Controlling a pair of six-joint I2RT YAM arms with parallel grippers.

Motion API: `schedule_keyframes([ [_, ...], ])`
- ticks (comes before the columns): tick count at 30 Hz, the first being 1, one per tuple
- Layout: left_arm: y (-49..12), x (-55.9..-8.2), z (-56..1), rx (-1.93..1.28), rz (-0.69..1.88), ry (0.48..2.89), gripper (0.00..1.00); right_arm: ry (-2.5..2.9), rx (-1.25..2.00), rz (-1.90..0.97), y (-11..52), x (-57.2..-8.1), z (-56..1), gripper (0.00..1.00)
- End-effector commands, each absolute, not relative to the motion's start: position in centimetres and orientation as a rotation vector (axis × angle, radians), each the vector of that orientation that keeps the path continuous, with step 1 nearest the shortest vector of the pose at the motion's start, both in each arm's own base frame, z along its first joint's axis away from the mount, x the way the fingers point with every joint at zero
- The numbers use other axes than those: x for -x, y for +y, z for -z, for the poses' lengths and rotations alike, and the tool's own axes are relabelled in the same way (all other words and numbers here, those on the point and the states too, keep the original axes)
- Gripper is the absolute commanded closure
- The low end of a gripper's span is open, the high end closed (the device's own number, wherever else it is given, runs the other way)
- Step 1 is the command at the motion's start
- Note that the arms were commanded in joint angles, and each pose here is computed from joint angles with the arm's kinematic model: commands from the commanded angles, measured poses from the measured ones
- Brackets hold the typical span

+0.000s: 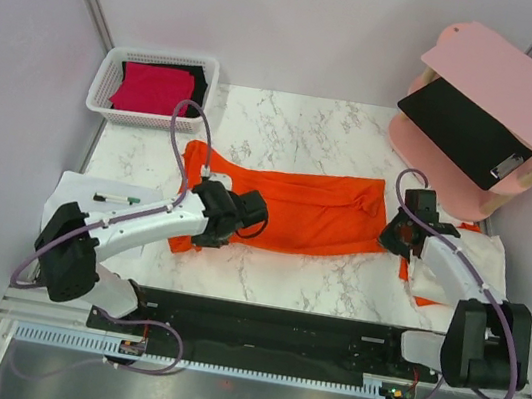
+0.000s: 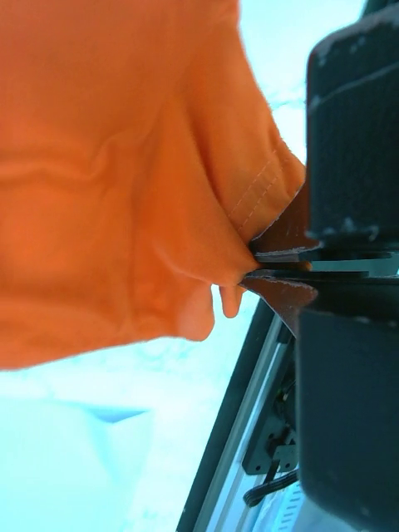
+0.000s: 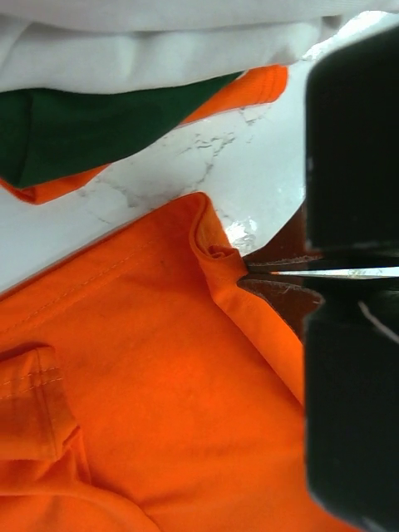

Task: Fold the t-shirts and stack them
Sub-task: Fold the other side of the tshirt into a rectangle

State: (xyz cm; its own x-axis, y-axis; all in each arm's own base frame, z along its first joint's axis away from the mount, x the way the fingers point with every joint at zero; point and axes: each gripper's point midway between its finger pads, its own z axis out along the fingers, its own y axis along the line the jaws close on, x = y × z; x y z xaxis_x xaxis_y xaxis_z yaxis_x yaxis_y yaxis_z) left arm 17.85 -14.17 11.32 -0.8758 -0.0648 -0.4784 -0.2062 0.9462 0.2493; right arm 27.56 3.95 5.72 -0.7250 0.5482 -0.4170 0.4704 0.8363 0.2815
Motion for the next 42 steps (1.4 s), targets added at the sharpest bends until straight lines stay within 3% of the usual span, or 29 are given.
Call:
schedule_keyframes([
  [1, -12.0, -21.4, -12.9, 0.189, -0.462, 2.552, 0.98, 2.462, -0.685, -0.183, 3.4, -31.3, -6.6, 1.00],
  [14, -11.8, -28.6, -12.0, 0.111, -0.604, 2.527, 0.98, 2.479, -0.668, -0.195, 3.9, -36.0, -5.5, 1.00],
  [24, -11.5, -31.2, -11.0, 0.097, -0.649, 2.528, 0.98, 2.485, -0.661, -0.193, 4.0, -39.4, -5.4, 0.98],
  [33, -10.8, -34.0, -11.8, 0.130, -0.625, 2.503, 0.98, 2.558, -0.678, -0.123, 3.4, -40.0, -2.1, 0.92],
  [35, -11.1, -35.0, -12.0, 0.112, -0.626, 2.496, 0.98, 2.566, -0.670, -0.125, 3.5, -40.0, -1.8, 0.82],
  [36, -11.1, -35.5, -12.0, 0.110, -0.629, 2.493, 0.98, 2.568, -0.666, -0.130, 3.6, -40.0, -1.6, 0.71],
  [37, -11.0, -36.0, -11.7, 0.101, -0.650, 2.493, 0.98, 2.560, -0.659, -0.141, 3.7, -40.2, -1.8, 0.51],
  [39, -10.9, -37.2, -12.3, 0.103, -0.652, 2.482, 0.98, 2.552, -0.646, -0.151, 3.7, -40.2, -2.0, 0.36],
  [40, -10.8, -37.6, -11.9, 0.084, -0.667, 2.491, 0.98, 2.537, -0.637, -0.154, 3.7, -40.4, -2.3, 0.22],
  [42, -11.0, -38.9, -12.3, 0.077, -0.663, 2.476, 0.98, 2.520, -0.626, -0.158, 3.7, -40.4, -2.9, 0.11],
])
